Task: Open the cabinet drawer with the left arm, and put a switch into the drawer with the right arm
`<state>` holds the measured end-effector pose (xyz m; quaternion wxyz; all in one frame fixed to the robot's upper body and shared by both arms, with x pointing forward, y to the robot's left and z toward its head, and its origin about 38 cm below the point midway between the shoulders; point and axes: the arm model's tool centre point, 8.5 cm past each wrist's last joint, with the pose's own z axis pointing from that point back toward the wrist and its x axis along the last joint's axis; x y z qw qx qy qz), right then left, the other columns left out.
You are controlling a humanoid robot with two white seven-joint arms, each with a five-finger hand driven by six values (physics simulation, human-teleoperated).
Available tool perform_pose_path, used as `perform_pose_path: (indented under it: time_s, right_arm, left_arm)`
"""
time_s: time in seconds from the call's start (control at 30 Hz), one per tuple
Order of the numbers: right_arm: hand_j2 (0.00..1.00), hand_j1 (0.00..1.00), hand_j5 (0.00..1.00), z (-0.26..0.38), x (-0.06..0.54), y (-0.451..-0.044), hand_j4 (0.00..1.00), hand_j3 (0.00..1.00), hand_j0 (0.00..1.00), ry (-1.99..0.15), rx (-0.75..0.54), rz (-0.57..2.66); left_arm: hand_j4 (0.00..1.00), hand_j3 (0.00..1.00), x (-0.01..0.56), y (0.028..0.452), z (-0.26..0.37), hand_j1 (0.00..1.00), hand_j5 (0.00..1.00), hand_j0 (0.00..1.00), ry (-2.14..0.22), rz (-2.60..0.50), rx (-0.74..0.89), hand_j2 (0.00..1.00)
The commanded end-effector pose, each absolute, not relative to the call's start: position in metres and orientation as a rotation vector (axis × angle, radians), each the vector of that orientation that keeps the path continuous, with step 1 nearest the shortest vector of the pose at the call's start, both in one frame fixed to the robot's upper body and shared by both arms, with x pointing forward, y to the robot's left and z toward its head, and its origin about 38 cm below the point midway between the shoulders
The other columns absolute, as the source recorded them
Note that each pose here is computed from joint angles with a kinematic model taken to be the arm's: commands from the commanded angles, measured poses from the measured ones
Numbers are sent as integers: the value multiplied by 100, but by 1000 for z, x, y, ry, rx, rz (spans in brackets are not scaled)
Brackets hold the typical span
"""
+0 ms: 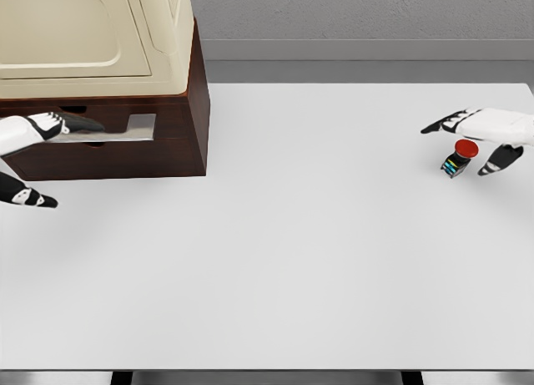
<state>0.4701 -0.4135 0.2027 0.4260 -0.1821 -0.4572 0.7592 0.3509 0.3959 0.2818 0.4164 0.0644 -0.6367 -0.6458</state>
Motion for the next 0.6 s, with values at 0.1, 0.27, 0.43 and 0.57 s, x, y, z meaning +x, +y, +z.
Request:
perform_pose_path:
  time_s: [0.1,0.27,0.43,0.57]
  right_arm:
    - [100,100,100,196,475,-423,100,100,100,-1104,-457,1864]
    - [100,100,100,191,477,-415,100,100,100,-1098,-439,1881]
    - [100,100,100,191,478,-418,100,100,100,-1091,-445,1877]
    - [100,100,100,191,478,-417,100,100,100,-1092,-444,1878]
  left_arm:
    - [100,100,357,402,278,100,100,100,-1600,-1589,174,100]
    - [100,100,362,395,266,100,100,100,-1618,-1565,147,100]
    - [100,100,365,398,256,100,100,100,-1605,-1548,140,100]
    - [100,100,367,407,254,100,100,100,-1587,-1528,161,100]
